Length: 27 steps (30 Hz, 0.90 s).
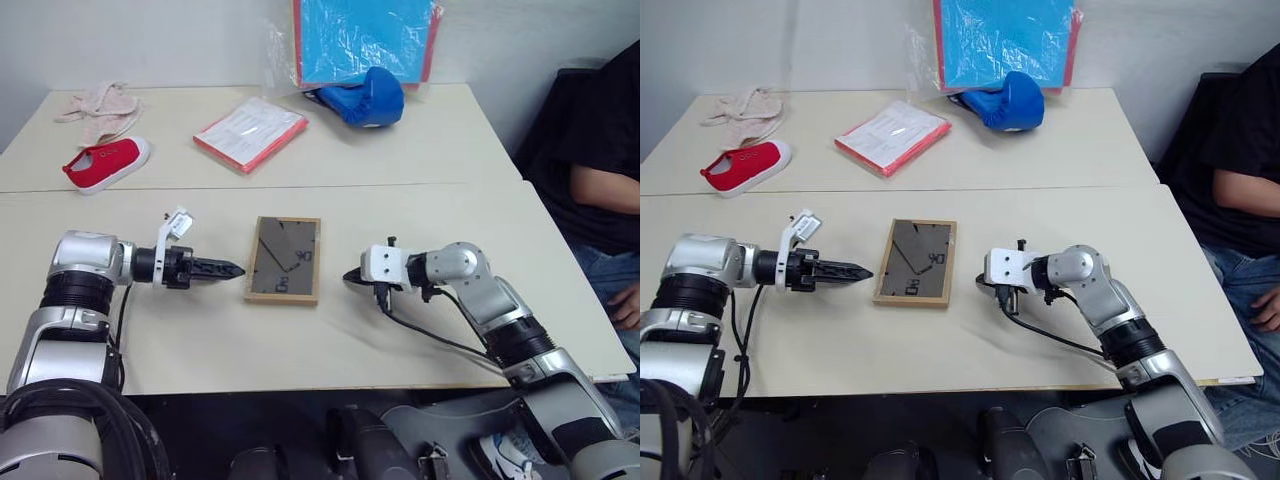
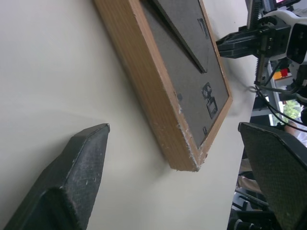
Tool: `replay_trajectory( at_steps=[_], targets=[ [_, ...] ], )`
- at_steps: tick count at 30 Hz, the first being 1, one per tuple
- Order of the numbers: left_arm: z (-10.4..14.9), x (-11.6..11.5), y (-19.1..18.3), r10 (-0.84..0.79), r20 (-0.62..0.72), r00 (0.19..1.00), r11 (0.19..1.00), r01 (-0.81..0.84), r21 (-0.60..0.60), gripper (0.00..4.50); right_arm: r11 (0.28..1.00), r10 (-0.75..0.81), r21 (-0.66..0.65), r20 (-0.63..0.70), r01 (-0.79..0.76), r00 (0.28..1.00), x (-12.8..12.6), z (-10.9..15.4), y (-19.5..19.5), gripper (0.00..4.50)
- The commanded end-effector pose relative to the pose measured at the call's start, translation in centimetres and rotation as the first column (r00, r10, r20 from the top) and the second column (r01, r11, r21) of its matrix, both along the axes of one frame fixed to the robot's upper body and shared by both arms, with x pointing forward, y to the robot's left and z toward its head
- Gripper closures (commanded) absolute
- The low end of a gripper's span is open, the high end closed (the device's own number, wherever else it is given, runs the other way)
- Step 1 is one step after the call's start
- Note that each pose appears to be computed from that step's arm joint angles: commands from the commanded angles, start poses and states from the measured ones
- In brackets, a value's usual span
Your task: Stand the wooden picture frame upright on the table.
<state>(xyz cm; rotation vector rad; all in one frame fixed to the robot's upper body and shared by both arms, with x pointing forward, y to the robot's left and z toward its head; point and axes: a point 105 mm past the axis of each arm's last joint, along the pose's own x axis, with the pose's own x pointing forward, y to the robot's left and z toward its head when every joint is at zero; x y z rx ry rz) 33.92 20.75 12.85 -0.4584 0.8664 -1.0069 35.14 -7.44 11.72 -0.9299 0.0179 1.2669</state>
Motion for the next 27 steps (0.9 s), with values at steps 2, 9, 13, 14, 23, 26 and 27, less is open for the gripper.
replay_trajectory(
  at_steps=[2,9,13,14,23,26,27],
  targets=[
    [-3.4,-0.9,-3.2,-0.072,-0.117,0.991,0.997,0.073,0.011,0.02,0.998,0.057,-0.015,0.065,-0.056,0.996,0.0,0.5,1.7,4.5],
    [-3.3,-0.5,-6.5,-0.108,-0.11,0.988,0.993,0.103,-0.054,0.02,0.997,0.071,-0.005,0.077,-0.071,0.994,0.1,0.5,2.9,4.5],
    [-1.9,0.1,-6.6,-0.079,-0.095,0.992,0.992,0.068,-0.109,0.55,0.998,0.07,-0.003,0.079,-0.07,0.994,0.1,0.5,2.8,4.5],
    [-1.6,0.2,-6.4,-0.075,-0.09,0.993,0.991,0.064,-0.119,0.89,0.998,0.068,-0.002,0.079,-0.068,0.995,0.1,0.5,2.7,4.5],
    [1.2,0.4,-6.6,-0.078,-0.038,0.996,0.974,0.068,-0.218,3.22,0.998,0.038,0.048,0.081,-0.042,0.996,-0.3,1.1,1.6,4.5],
    [3.1,-0.1,-6.6,-0.083,0.011,0.996,0.959,0.083,-0.27,3.23,0.986,-0.014,0.166,-0.034,0.02,0.999,-1.0,3.4,0.1,4.33],
    [3.8,-0.5,-6.6,-0.09,0.047,0.995,0.957,0.099,-0.274,3.23,0.976,-0.021,0.212,-0.096,0.042,0.995,-1.4,4.6,-0.6,4.12]
  ],
)
